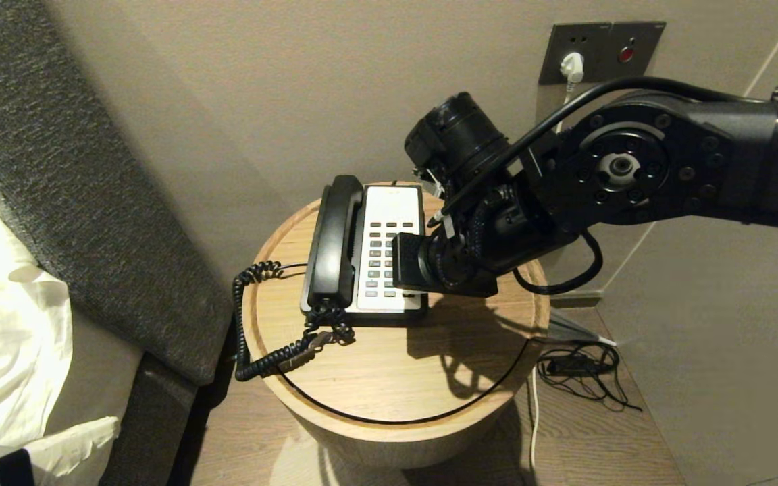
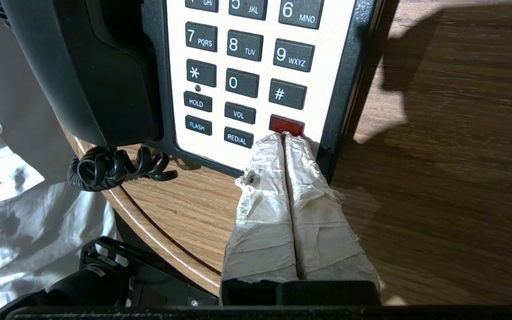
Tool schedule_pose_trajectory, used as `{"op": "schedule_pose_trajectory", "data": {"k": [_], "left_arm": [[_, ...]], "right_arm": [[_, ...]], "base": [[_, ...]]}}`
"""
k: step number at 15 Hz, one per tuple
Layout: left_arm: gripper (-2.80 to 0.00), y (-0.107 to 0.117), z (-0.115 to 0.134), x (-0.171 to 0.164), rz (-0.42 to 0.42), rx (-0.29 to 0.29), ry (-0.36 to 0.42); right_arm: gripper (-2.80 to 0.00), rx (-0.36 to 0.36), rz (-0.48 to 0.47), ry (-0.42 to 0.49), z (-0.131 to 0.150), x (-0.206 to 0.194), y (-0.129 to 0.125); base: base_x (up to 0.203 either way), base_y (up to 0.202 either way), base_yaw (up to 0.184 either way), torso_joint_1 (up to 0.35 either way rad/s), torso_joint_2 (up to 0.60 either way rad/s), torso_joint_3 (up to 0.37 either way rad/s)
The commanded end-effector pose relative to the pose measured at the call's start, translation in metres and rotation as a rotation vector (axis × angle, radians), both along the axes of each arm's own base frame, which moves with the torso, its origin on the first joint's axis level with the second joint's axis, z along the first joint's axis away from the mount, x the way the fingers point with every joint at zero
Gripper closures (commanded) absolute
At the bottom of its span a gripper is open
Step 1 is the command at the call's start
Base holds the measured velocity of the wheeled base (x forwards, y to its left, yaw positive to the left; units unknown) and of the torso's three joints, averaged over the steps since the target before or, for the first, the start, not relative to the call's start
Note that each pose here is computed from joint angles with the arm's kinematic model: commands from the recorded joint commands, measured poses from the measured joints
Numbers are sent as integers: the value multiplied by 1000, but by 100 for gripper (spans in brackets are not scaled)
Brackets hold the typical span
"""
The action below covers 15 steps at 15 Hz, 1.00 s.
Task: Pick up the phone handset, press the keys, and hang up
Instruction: End the call using the dial pad
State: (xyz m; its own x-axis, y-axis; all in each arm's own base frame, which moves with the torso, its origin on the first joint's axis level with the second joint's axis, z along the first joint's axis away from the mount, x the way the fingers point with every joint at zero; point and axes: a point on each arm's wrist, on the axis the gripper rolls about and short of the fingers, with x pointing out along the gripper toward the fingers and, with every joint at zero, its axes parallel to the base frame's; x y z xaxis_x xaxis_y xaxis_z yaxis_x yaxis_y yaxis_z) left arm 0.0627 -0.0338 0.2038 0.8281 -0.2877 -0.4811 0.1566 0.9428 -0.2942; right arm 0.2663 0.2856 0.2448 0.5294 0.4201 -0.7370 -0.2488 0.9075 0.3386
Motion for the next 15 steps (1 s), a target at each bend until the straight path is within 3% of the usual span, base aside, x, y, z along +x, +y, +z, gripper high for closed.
{"op": "schedule_pose_trajectory", "data": {"k": [1, 10, 15], "left_arm": [[0, 0, -1, 0, 3, 1, 4], [0, 0, -3, 0, 1, 4, 10], [0, 1, -7, -1, 3, 10, 21]], "right_arm": [[0, -1, -5, 3, -2, 1, 0], [0, -46, -12, -14, -5, 2, -1], [0, 7, -20, -55, 22, -10, -14]], "base": [[0, 0, 0, 0, 0, 0], [0, 0, 0, 0, 0, 0], [0, 0, 0, 0, 0, 0]]}}
